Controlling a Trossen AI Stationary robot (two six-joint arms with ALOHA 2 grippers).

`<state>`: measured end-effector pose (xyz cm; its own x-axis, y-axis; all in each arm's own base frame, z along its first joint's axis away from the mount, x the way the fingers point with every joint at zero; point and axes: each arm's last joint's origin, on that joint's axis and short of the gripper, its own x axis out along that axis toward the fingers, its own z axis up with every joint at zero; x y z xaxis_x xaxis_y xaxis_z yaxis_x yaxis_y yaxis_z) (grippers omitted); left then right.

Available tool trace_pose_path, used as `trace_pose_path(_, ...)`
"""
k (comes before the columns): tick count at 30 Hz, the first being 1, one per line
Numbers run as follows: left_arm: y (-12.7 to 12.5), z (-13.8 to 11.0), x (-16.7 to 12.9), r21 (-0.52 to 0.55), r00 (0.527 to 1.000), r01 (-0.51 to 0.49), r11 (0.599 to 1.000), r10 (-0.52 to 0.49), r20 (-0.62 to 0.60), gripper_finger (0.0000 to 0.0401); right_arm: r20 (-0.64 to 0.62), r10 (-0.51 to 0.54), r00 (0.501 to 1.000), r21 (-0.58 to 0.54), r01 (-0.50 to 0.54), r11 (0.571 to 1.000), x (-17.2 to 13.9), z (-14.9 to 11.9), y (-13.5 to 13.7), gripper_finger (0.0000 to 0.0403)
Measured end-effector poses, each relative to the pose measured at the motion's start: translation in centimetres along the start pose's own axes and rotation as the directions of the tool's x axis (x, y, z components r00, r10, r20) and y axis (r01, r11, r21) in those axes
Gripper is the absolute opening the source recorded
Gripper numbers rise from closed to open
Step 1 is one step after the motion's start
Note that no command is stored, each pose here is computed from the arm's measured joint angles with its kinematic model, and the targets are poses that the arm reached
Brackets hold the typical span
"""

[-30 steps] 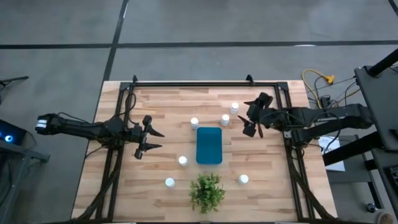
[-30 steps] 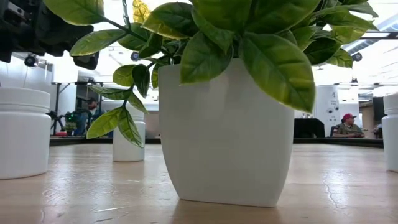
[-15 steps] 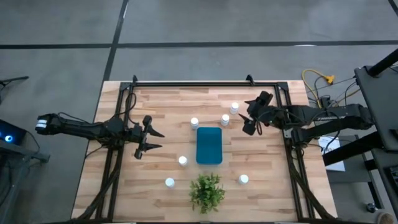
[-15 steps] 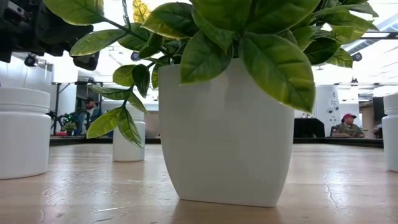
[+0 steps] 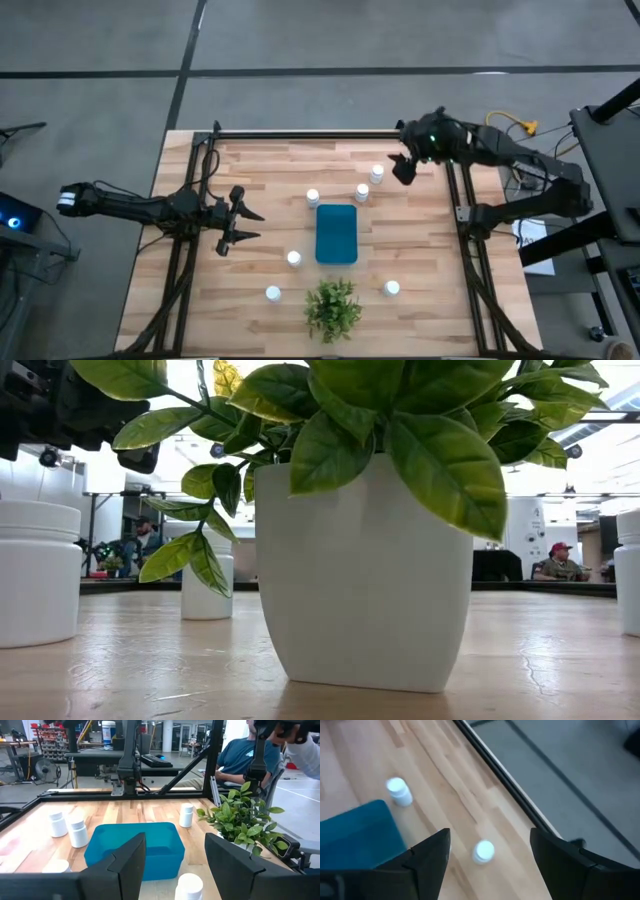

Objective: Pick and place pill bottles into a basket
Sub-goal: Put the white pill bottle into the blue bin

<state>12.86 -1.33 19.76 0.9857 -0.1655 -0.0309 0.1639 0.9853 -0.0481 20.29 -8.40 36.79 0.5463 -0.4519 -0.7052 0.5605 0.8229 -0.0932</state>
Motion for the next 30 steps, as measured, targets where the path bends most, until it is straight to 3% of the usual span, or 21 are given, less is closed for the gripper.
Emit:
trace_pose_path(7, 0.0, -0.1, 0.0, -0.002, 1.000, 0.006, 1.000, -0.006, -0.003, 0.0188, -0.189, -0.081, 0.979, -0.007, 0.081, 0.997, 4.6, 0.4, -2.1, 0.0265)
trace_pose_path(15, -0.1, -0.1, 0.0, -0.004, 1.000, 0.018, 1.000, -0.018, -0.004, 0.0188, -0.332, -0.031, 0.943, 0.009, 0.036, 0.999, 9.6, 0.1, -3.6, 0.0265)
trace_pose_path(30, -0.2, -0.3, 0.0, -0.030, 0.998, 0.058, 0.998, -0.058, -0.010, 0.0188, -0.394, 0.052, 0.918, 0.025, -0.045, 0.999, 12.7, -0.3, -3.2, 0.0265)
